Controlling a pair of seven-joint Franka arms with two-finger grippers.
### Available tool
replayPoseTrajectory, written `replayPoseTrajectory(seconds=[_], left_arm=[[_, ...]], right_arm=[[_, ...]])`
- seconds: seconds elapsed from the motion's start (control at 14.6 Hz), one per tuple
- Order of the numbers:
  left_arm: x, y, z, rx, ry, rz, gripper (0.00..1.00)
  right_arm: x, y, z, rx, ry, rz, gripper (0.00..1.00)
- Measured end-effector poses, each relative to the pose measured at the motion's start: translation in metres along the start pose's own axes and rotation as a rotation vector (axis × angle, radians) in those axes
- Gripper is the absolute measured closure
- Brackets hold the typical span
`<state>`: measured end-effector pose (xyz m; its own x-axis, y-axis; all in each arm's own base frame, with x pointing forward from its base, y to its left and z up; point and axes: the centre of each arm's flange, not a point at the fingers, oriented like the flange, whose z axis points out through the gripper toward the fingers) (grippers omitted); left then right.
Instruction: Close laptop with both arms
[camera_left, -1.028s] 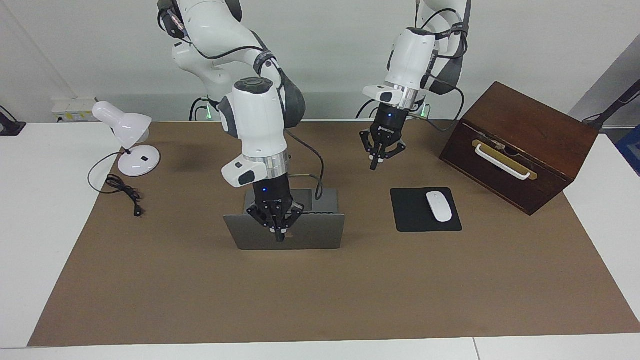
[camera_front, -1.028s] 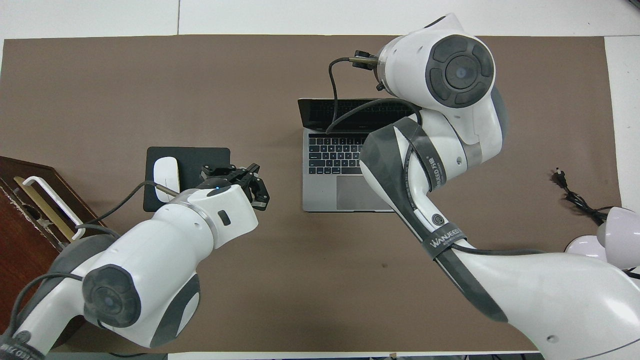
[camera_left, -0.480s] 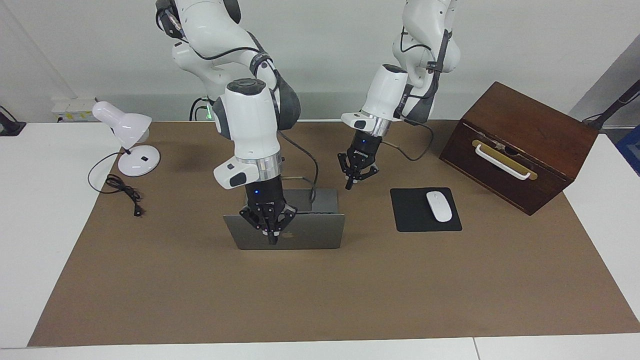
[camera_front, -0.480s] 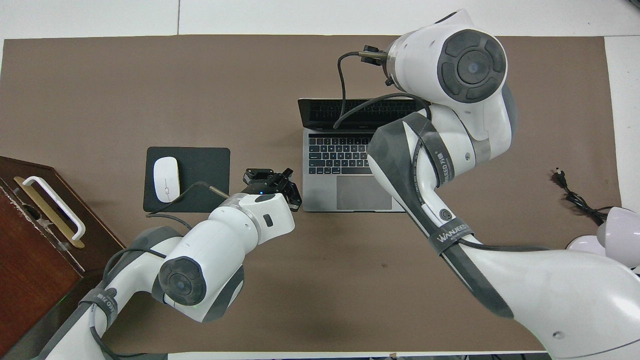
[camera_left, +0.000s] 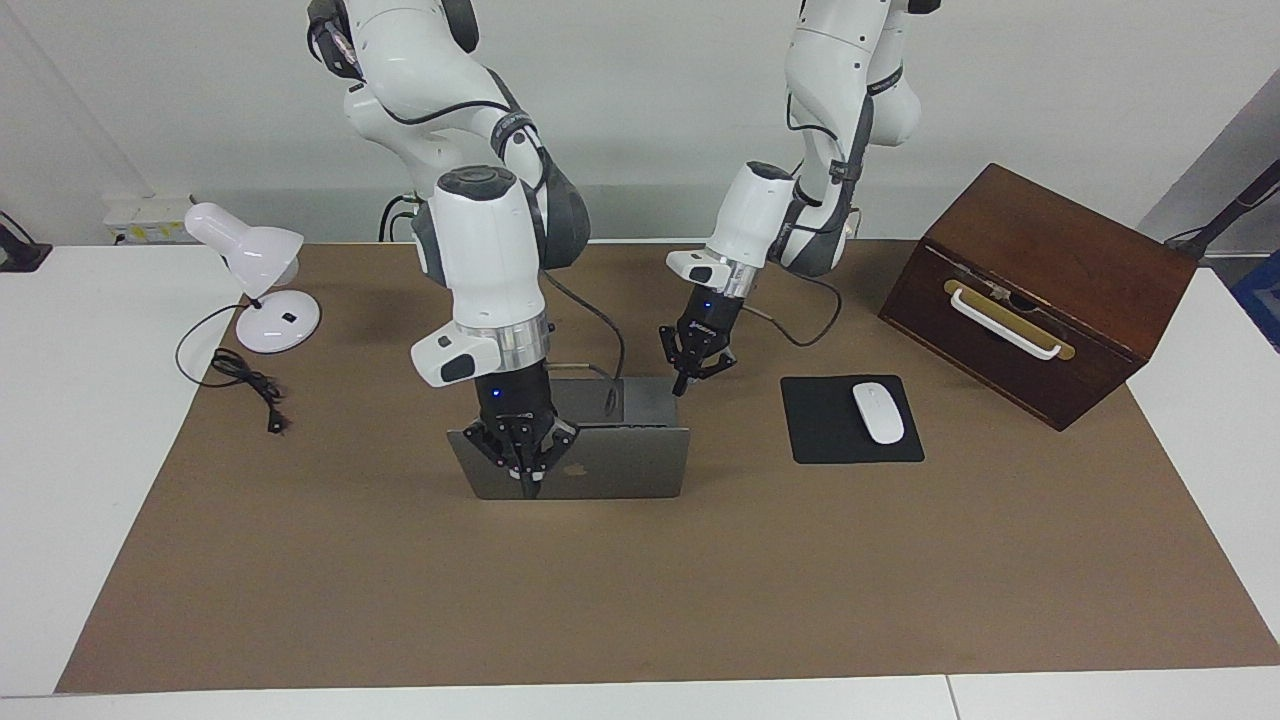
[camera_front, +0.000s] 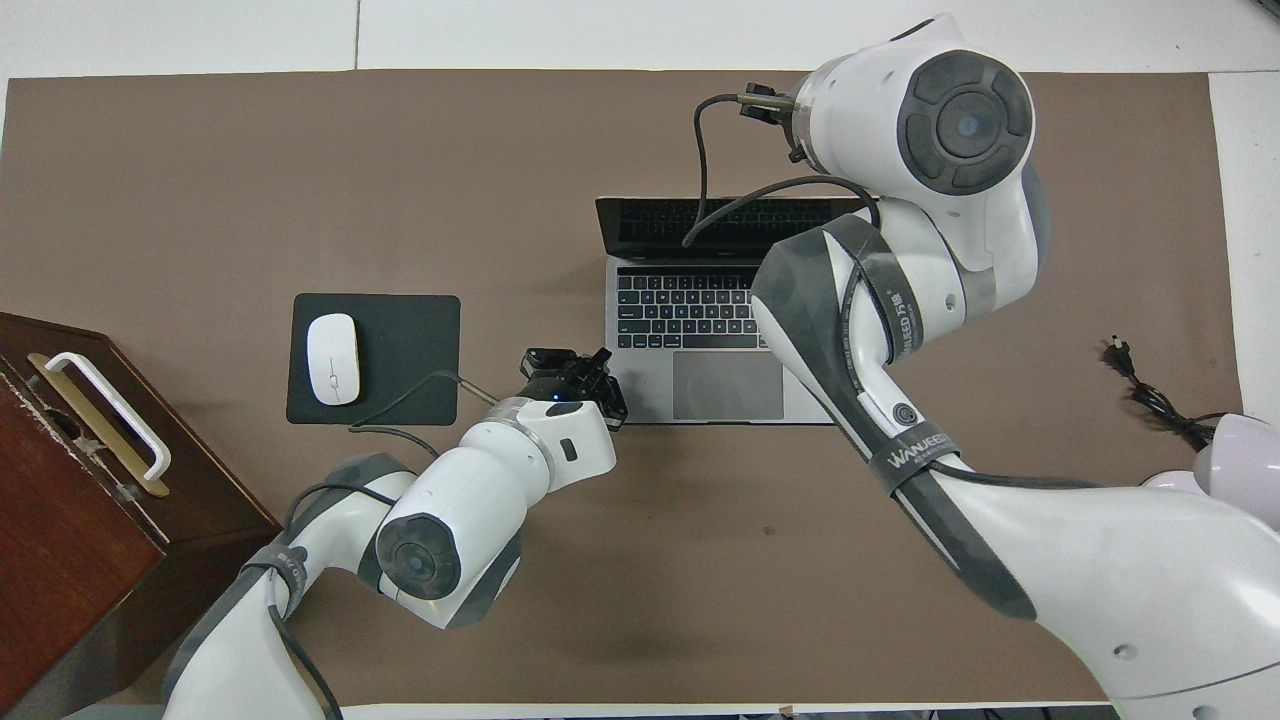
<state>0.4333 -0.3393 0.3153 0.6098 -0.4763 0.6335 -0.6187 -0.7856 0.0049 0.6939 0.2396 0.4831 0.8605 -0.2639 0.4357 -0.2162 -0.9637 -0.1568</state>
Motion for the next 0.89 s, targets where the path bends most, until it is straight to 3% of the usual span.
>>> replayPoseTrajectory(seconds=[0.14,0.48,0.89], left_arm=[[-0.010,0.004,0.012,-0.005,-0.004,0.005,0.99],[-0.026,0.010,0.029,-0.011,0.010,0.019,0.99],[-0.042,0.010,0.029,-0.009,0.043,0.049,0.99]], right_arm=[[-0.001,0.006,0.006,-0.020,-0.022,-0.004,0.99],[-0.009,0.027,0.020,-0.046,-0.191,0.074,0.99],[-0.029,0.040,0.043,-0.103,-0.293,0.072,0.99]])
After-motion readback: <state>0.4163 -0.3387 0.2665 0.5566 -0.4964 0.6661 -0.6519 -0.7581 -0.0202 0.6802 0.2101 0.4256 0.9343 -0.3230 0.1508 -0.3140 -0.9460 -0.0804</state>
